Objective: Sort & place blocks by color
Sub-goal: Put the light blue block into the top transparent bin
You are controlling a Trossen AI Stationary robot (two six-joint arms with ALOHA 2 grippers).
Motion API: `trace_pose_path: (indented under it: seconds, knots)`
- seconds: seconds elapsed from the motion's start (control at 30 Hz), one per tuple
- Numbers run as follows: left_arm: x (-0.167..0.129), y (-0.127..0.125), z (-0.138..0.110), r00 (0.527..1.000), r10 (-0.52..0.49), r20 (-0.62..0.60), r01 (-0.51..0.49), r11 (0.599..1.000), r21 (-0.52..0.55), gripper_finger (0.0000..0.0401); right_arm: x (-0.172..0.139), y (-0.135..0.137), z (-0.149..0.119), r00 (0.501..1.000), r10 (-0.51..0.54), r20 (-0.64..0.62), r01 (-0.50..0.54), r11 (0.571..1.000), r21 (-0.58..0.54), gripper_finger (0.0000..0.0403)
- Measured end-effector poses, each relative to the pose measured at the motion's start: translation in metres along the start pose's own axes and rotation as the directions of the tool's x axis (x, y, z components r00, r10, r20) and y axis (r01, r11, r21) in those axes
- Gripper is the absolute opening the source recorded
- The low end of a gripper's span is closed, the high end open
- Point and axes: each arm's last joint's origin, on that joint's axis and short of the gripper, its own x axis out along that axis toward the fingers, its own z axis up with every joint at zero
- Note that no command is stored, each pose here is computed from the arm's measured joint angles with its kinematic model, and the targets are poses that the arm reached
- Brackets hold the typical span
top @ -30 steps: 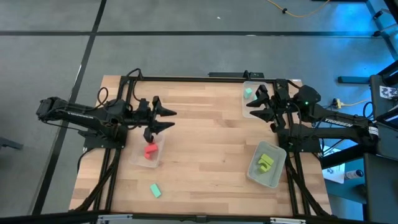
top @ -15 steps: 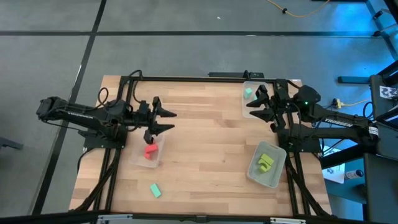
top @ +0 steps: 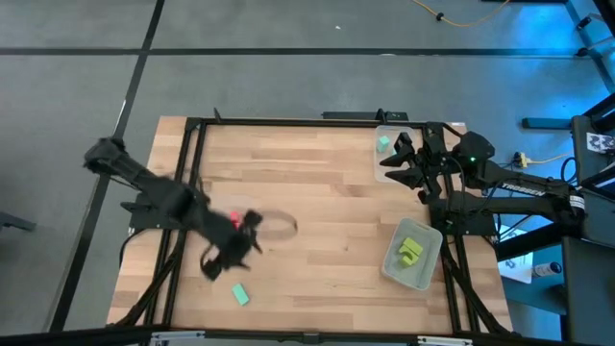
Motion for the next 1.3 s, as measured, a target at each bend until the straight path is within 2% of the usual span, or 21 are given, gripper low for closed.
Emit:
trace_pose_path:
  seconds: [0.1, 0.23, 0.5, 0.67, 0.83, 0.97, 1.3]
  knots:
    - [0.022, -0.030, 0.013, 0.993, -0.064, -0.099, 0.072, 0.994, 0.081, 0.0211, 0.000, 0.000, -0.001, 1.000, -0.003, -0.008, 0.003, 1.000, 0.013, 0.0158]
    - [0.059, -0.064, 0.015, 0.975, -0.089, -0.205, 0.126, 0.975, 0.180, 0.0214, 0.000, -0.001, -0.002, 1.000, -0.005, -0.015, 0.006, 0.998, 0.055, 0.0158]
    - [0.120, -0.097, -0.006, 0.910, -0.159, -0.383, 0.220, 0.968, 0.121, 0.0214, 0.000, -0.001, -0.002, 1.000, -0.006, -0.016, 0.006, 1.000, 0.008, 0.0158]
    - [0.145, -0.101, -0.022, 0.864, -0.156, -0.479, 0.227, 0.969, 0.093, 0.0215, 0.000, -0.001, -0.002, 1.000, -0.006, -0.017, 0.006, 1.000, 0.004, 0.0158]
    - [0.160, -0.103, -0.031, 0.843, -0.129, -0.522, 0.207, 0.974, 0.092, 0.0216, 0.000, -0.001, -0.002, 1.000, -0.007, -0.020, 0.007, 1.000, 0.003, 0.0158]
    - [0.166, -0.104, -0.035, 0.830, -0.132, -0.542, 0.203, 0.976, 0.073, 0.0216, 0.000, -0.001, -0.002, 1.000, -0.007, -0.021, 0.007, 1.000, 0.004, 0.0158]
    - [0.176, -0.103, -0.064, 0.803, -0.104, -0.587, 0.195, 0.976, 0.094, 0.0216, 0.000, -0.001, -0.002, 1.000, -0.008, -0.022, 0.008, 1.000, -0.017, 0.0158]
